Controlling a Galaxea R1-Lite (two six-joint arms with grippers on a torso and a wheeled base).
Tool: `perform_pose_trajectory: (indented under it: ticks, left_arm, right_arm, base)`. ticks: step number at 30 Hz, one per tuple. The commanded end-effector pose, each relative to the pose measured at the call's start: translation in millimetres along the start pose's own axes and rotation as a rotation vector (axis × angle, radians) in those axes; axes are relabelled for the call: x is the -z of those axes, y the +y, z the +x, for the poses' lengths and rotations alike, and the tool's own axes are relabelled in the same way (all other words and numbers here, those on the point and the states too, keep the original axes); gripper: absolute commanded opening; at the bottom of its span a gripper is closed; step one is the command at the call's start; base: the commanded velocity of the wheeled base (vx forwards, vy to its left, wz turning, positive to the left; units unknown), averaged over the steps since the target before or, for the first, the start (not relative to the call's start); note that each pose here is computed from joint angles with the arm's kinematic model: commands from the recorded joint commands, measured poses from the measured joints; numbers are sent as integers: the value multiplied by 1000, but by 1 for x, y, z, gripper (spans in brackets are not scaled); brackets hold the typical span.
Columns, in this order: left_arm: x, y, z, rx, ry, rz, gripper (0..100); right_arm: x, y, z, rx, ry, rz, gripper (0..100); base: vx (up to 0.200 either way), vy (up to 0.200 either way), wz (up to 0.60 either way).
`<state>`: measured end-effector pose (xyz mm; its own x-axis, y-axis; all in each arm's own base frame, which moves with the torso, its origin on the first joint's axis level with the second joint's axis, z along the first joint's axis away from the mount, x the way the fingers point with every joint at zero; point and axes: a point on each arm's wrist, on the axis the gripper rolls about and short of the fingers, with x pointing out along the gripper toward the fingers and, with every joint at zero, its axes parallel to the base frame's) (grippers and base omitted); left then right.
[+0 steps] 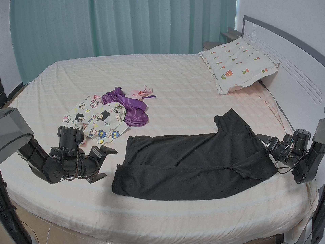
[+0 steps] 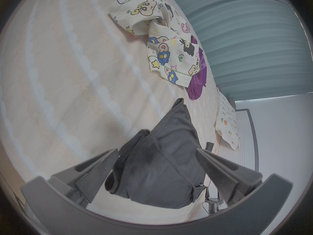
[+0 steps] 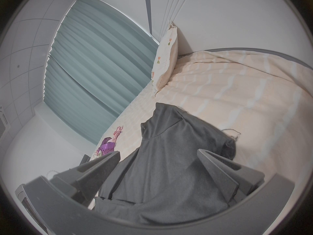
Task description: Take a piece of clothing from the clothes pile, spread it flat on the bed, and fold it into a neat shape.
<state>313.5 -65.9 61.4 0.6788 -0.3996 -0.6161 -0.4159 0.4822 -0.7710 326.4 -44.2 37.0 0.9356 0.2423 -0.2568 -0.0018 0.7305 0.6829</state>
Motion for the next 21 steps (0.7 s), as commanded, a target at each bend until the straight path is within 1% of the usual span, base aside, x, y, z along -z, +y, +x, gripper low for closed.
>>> perform_pose_trajectory:
  ticks: [1, 12, 21]
  left_arm:
    - [0, 0, 0, -2, -1, 2, 100]
    - [1, 1, 0, -5, 2, -6, 100]
    - [5, -1, 0, -2, 9, 2, 100]
  right_arm:
    - [0, 0, 0, 0, 1, 0, 100]
    - [1, 0, 0, 1, 2, 1, 100]
    - [1, -1, 0, 2, 3, 1, 100]
  base:
    - [0, 0, 0]
    - [0, 0, 0]
    - [0, -200, 0]
